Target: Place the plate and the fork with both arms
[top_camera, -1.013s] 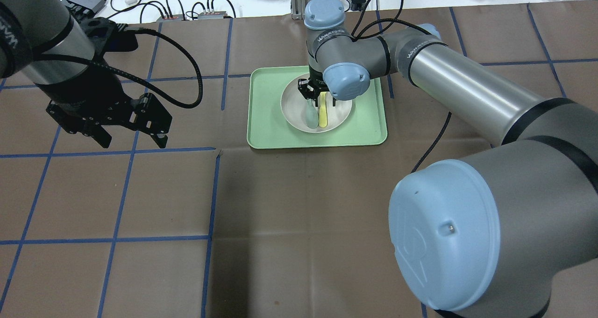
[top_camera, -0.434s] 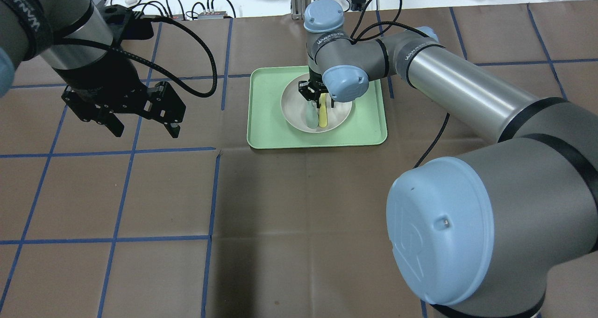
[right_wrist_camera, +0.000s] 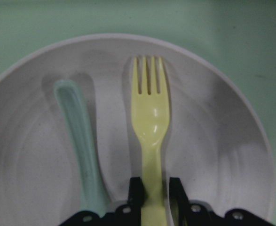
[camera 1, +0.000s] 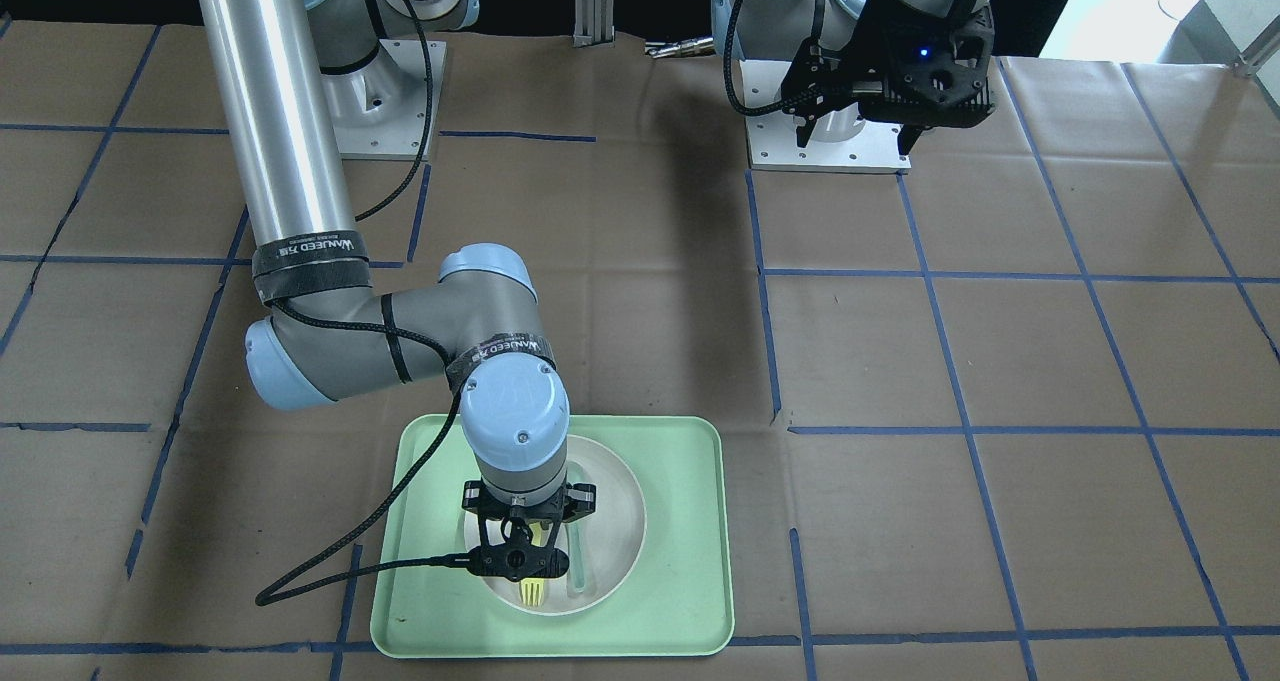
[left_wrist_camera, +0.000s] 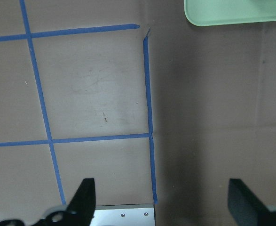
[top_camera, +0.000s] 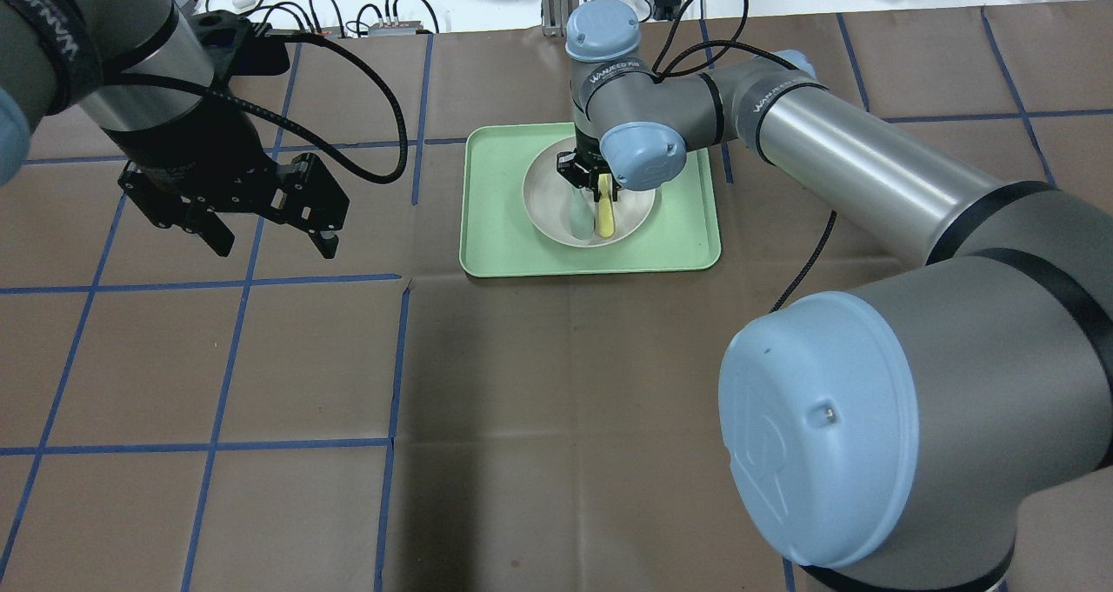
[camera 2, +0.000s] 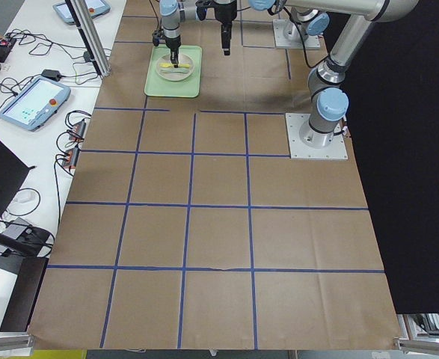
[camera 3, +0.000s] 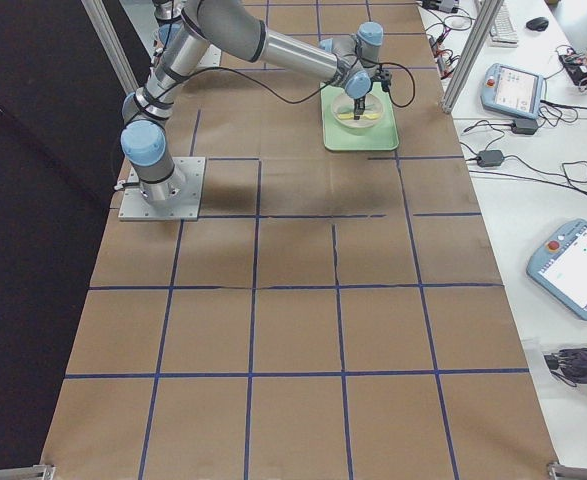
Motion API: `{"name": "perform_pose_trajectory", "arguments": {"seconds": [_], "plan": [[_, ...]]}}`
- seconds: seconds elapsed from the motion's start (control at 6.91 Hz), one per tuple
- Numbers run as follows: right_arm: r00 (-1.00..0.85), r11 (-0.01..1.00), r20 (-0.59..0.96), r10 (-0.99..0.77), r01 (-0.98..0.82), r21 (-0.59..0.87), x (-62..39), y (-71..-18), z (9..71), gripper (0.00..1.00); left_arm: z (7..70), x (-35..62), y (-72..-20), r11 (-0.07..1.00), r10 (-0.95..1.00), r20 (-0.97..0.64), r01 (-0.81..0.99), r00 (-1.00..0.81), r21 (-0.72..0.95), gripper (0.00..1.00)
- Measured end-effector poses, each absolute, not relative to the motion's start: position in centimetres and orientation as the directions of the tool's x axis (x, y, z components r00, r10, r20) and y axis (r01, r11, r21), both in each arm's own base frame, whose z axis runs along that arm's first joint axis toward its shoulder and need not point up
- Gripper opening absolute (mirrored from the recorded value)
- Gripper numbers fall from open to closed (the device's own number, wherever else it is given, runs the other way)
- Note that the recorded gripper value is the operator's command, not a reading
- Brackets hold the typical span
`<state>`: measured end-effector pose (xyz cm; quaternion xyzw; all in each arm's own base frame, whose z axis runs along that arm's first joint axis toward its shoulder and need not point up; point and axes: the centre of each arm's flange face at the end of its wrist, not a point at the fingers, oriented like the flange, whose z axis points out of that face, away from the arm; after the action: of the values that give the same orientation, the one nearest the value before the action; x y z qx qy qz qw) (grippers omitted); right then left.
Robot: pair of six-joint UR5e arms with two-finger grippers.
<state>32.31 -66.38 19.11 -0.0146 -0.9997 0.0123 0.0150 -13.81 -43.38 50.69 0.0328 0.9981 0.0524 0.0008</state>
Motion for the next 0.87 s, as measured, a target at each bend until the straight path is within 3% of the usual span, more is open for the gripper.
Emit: {"name": "perform_pose_trajectory", "arguments": {"seconds": [0.29, 0.87], "plan": [[-0.999, 0.999, 0.029, 0.030, 0.029, -0.025, 32.3, -66.4, 19.1, 0.01, 50.7, -13.8, -43.4, 0.992, 0.065, 0.003, 0.065, -0.998, 0.105, 1.00], [-0.999, 0.999, 0.022, 0.030, 0.029, -0.043, 32.4, -66.7, 20.2, 0.00, 50.7, -13.8, -43.3, 0.992, 0.065, 0.004, 0.065, -0.998, 0.104, 1.00]]}}
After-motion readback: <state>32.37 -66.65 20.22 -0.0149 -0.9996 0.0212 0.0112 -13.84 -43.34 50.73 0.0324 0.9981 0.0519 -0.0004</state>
